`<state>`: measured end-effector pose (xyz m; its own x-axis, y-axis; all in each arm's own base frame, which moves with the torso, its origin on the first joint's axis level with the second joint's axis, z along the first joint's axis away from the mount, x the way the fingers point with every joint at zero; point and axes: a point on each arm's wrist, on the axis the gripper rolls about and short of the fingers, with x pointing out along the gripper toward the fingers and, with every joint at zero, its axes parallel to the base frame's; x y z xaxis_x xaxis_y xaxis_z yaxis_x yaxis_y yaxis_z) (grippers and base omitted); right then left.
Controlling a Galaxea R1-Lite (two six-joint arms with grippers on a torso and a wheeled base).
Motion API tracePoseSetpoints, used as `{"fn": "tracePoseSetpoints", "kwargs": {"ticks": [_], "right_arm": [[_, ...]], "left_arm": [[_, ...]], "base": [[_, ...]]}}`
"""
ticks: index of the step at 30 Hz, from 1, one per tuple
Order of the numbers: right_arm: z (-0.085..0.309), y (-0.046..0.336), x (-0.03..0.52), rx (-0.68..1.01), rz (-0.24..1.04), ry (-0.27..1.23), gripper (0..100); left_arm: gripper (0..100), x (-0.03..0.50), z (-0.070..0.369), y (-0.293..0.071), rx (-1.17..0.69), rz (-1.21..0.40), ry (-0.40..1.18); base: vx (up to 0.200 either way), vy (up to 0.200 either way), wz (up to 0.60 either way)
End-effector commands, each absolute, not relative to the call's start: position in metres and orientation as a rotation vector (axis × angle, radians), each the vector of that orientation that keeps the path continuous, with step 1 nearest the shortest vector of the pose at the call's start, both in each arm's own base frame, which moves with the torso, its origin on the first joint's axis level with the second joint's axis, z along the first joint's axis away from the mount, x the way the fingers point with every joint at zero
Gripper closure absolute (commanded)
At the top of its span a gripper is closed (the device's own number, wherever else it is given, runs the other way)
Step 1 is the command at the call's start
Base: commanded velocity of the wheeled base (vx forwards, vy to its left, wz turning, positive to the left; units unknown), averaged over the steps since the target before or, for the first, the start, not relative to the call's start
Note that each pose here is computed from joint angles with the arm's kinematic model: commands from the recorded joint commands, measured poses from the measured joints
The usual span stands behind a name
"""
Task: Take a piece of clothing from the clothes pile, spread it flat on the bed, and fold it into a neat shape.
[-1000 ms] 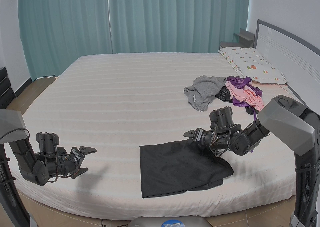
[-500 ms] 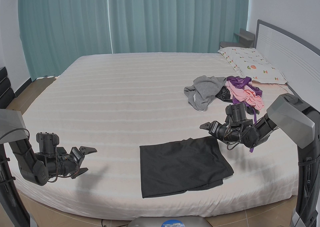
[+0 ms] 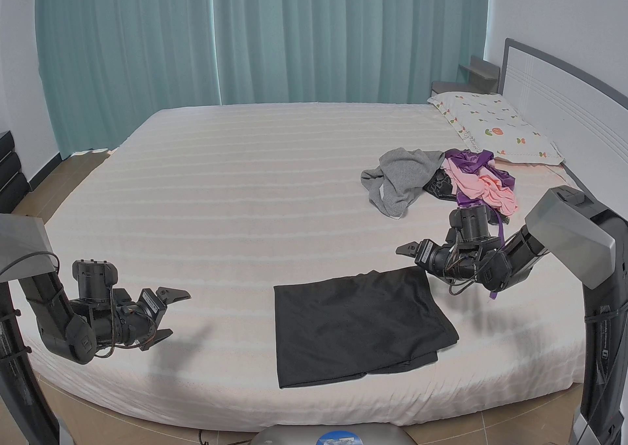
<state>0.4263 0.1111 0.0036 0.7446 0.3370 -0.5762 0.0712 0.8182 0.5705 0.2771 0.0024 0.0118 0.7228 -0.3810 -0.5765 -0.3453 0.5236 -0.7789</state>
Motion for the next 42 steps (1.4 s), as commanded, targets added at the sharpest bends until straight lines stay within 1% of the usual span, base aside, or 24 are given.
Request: {"fn": "tracePoseSetpoints", "kwargs": {"ticks": [1,2,3,10,18,26,30,32,33,36,37,40,42], "right_arm": [[-0.007,0.109,0.427,0.607,0.155,0.744,0],[-0.007,0.109,0.427,0.607,0.155,0.744,0],[-0.009,0.109,0.426,0.608,0.157,0.755,100],[-0.014,0.11,0.427,0.609,0.161,0.773,100],[-0.012,0.085,0.43,0.63,0.108,0.757,100],[-0.013,0.083,0.431,0.635,0.102,0.754,100],[-0.013,0.083,0.431,0.638,0.101,0.754,100],[-0.013,0.083,0.43,0.632,0.104,0.757,100],[-0.013,0.083,0.43,0.634,0.104,0.757,0],[-0.012,0.082,0.429,0.643,0.102,0.757,0],[-0.005,0.082,0.424,0.642,0.105,0.754,0],[0.002,0.081,0.417,0.644,0.116,0.76,0],[0.012,0.079,0.401,0.638,0.138,0.779,0]], "left_arm": [[0,0.277,0.011,0.002,-1.05,-0.025,0.805],[0,0.277,0.011,0.002,-1.05,-0.025,0.805],[0,0.277,0.011,0.002,-1.051,-0.024,0.806],[0,0.277,0.011,0.002,-1.05,-0.025,0.805],[0,0.278,0.01,0.001,-1.046,-0.017,0.802],[0,0.281,0.003,-0.009,-1.005,0.025,0.799],[0,0.285,0.003,-0.016,-0.992,0.002,0.773],[0,0.286,0.003,-0.025,-0.977,-0.029,0.763],[0,0.287,0.003,-0.03,-0.967,-0.035,0.761],[0,0.292,0.003,-0.038,-0.948,-0.037,0.752],[0,0.296,0.001,-0.047,-0.925,-0.028,0.74],[0,0.298,0.001,-0.053,-0.911,-0.023,0.728],[0,0.297,0.0,-0.061,-0.901,-0.043,0.738]], "base": [[0.0,0.0,0.0],[0.0,0.0,0.0],[0.0,0.0,0.0],[0.0,0.0,0.0],[0.0,0.0,0.0],[0.0,0.0,0.0],[0.0,0.0,0.0],[0.0,0.0,0.0],[0.0,0.0,0.0],[0.0,0.0,0.0],[0.0,0.0,0.0],[0.0,0.0,0.0],[0.0,0.0,0.0]]}}
